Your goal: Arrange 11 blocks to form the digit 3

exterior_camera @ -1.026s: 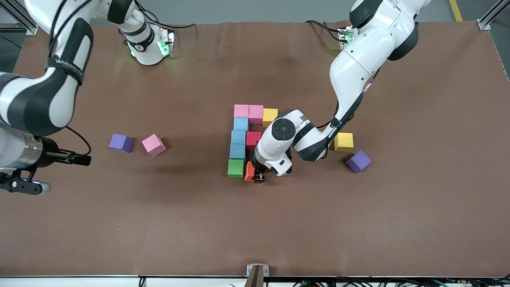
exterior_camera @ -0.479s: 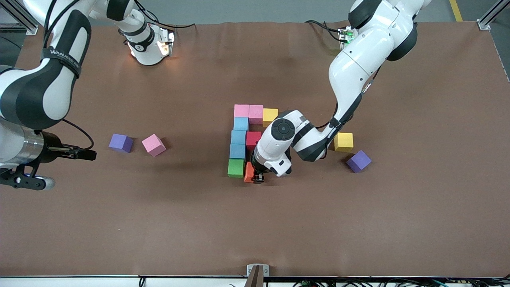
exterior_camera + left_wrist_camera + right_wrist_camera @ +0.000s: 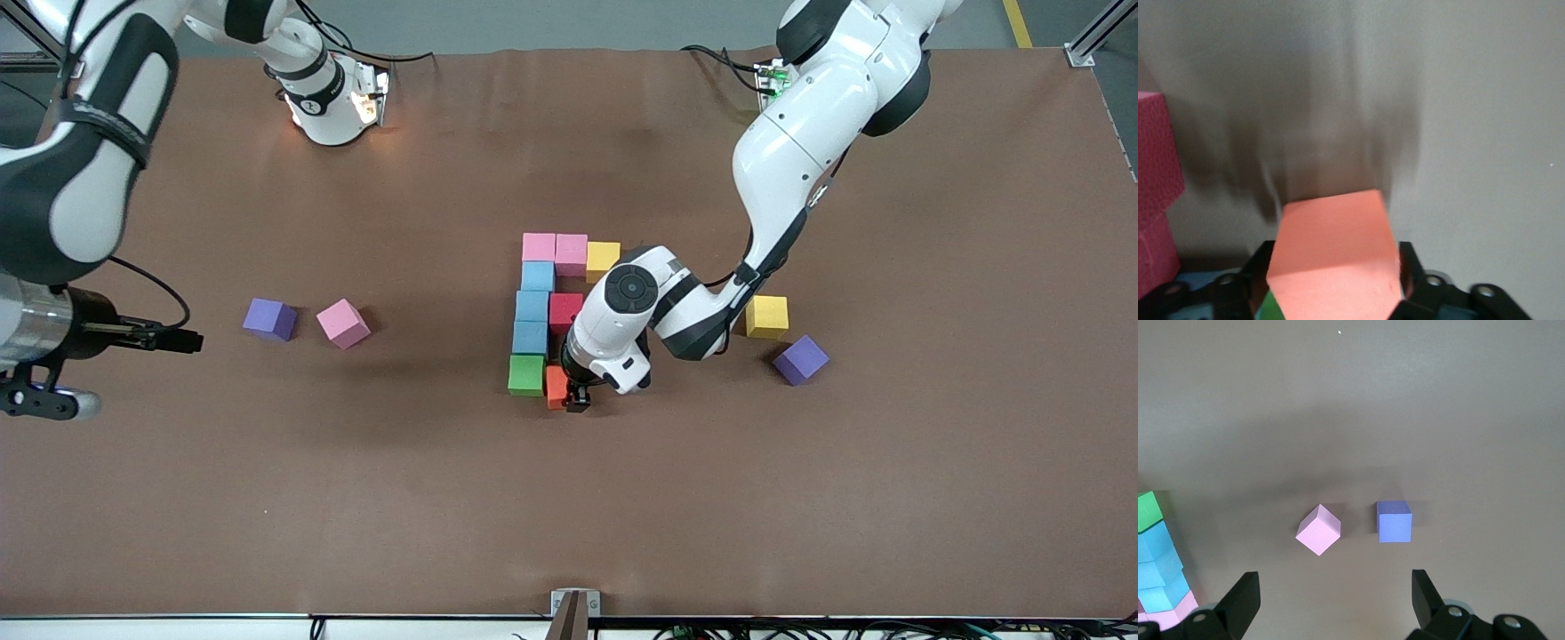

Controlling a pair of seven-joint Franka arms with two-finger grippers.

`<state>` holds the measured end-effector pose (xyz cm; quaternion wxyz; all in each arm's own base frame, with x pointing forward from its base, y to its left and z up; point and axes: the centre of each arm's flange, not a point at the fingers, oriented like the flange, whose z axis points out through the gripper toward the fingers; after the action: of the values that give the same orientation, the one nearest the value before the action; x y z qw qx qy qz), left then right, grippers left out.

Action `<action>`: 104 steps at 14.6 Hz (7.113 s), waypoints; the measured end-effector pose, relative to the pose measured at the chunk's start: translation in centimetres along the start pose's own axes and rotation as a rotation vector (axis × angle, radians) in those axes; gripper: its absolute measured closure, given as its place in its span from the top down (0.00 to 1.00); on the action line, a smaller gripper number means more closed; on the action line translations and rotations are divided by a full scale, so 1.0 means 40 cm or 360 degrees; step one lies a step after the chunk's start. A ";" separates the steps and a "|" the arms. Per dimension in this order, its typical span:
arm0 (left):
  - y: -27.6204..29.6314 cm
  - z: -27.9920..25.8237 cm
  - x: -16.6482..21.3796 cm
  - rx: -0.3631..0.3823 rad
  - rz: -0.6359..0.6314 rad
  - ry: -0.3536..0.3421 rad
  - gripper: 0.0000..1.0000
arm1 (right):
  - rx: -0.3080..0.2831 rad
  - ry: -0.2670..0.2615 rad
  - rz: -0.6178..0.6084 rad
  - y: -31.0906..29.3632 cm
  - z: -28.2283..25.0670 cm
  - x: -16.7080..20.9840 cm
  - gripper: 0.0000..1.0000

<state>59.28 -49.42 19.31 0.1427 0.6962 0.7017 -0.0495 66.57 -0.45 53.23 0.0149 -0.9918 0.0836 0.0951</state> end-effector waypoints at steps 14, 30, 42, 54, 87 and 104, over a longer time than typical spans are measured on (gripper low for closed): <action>0.016 -0.048 -0.016 -0.0005 0.0060 0.0033 1.00 | -0.0004 0.0029 -0.0116 0.025 -0.091 -0.122 1.00; 0.079 -0.429 0.331 0.0155 0.0355 0.0446 1.00 | -0.0028 0.0044 -0.0085 0.083 -0.114 -0.188 1.00; 0.004 -0.429 0.807 0.0388 0.1160 0.0376 1.00 | -0.0047 0.0102 -0.0071 0.141 -0.168 -0.313 1.00; -0.024 -0.356 0.885 0.0361 0.1277 0.0371 1.00 | -0.0069 0.0137 -0.0066 0.165 -0.228 -0.386 1.00; 0.078 -0.091 0.220 0.0064 -0.0203 0.0252 0.58 | -0.0056 0.0131 -0.0163 0.091 -0.244 -0.415 1.00; 0.026 -0.046 0.085 0.0029 -0.0267 0.0260 0.58 | 0.0040 0.0125 -0.0188 0.117 -0.246 -0.412 1.00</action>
<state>60.10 -45.62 20.29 0.0742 0.6381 0.7663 -0.0107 51.65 -2.84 65.96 0.0296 -0.9978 0.0267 0.0539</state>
